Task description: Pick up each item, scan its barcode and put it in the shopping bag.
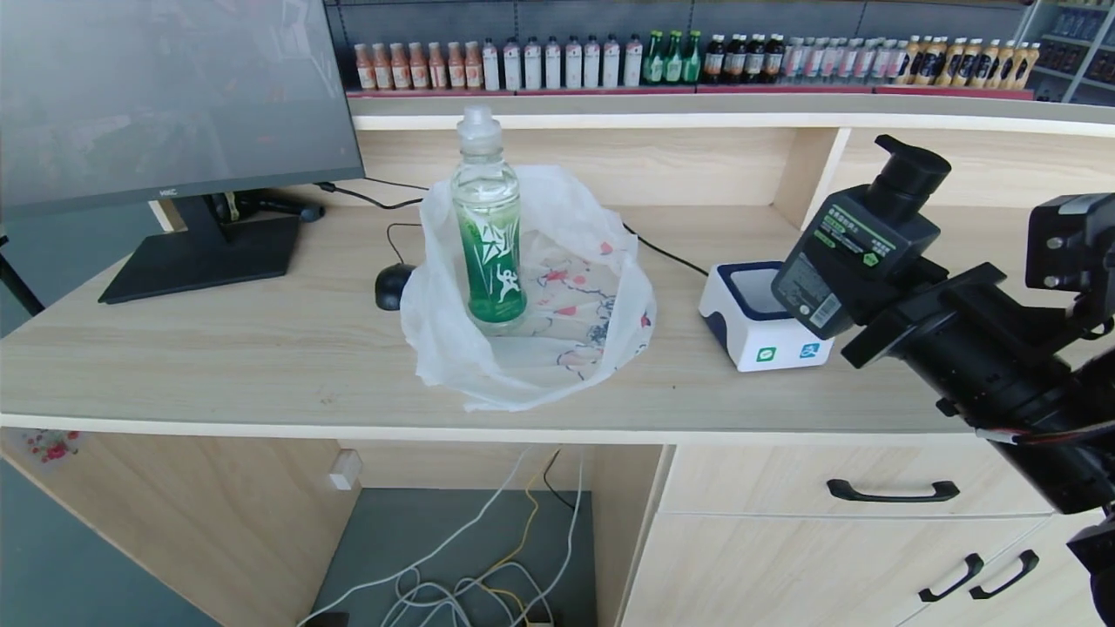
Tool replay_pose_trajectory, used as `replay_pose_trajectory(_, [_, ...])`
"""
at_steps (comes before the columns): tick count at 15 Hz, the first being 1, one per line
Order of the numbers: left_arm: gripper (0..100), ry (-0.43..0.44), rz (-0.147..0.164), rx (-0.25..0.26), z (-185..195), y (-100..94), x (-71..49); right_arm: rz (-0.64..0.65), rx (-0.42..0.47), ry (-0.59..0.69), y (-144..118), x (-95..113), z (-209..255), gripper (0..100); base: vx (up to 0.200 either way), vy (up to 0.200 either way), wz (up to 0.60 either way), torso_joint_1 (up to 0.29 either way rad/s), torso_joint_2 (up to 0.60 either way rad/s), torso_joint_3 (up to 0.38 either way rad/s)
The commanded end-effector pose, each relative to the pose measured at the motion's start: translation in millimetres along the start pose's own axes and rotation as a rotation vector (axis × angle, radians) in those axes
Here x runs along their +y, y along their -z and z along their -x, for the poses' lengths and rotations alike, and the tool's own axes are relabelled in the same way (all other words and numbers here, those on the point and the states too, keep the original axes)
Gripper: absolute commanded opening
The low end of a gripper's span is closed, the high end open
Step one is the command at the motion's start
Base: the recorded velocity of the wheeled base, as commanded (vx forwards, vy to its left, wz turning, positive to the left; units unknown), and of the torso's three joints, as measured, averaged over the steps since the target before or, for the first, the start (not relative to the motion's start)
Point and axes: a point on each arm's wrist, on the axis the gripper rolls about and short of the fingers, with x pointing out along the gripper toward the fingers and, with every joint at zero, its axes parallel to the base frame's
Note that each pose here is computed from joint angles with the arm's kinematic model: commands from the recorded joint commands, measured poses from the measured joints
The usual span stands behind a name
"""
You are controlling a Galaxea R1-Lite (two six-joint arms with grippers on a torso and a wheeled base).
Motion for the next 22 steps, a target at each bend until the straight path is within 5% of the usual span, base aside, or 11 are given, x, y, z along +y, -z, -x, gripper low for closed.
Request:
replay_pose_trajectory(1, [100, 0.0, 0.0, -0.001, 0.0, 0.0, 0.0, -0.002, -0.001, -0.003, -0.2, 0.5, -0.1, 0, 0.0, 0.2, 0.0, 0.002, 0.01, 0.002])
replay_pose_trajectory(9, [100, 0.0, -0.001, -0.001, 0.0, 0.0, 0.0, -0.014, -0.027, -0.022, -1.6, 5.4, -11.0, 0, 0.0, 0.2, 0.0, 0.003, 0.0, 0.004])
replay_pose_trajectory(22, [100, 0.0, -0.003, -0.001, 0.0, 0.0, 0.0, -0.025, -0.13, -0.02, 4.6, 8.7, -69.4, 0, 0.0, 0.0, 0.0, 0.0, 0.0, 0.0])
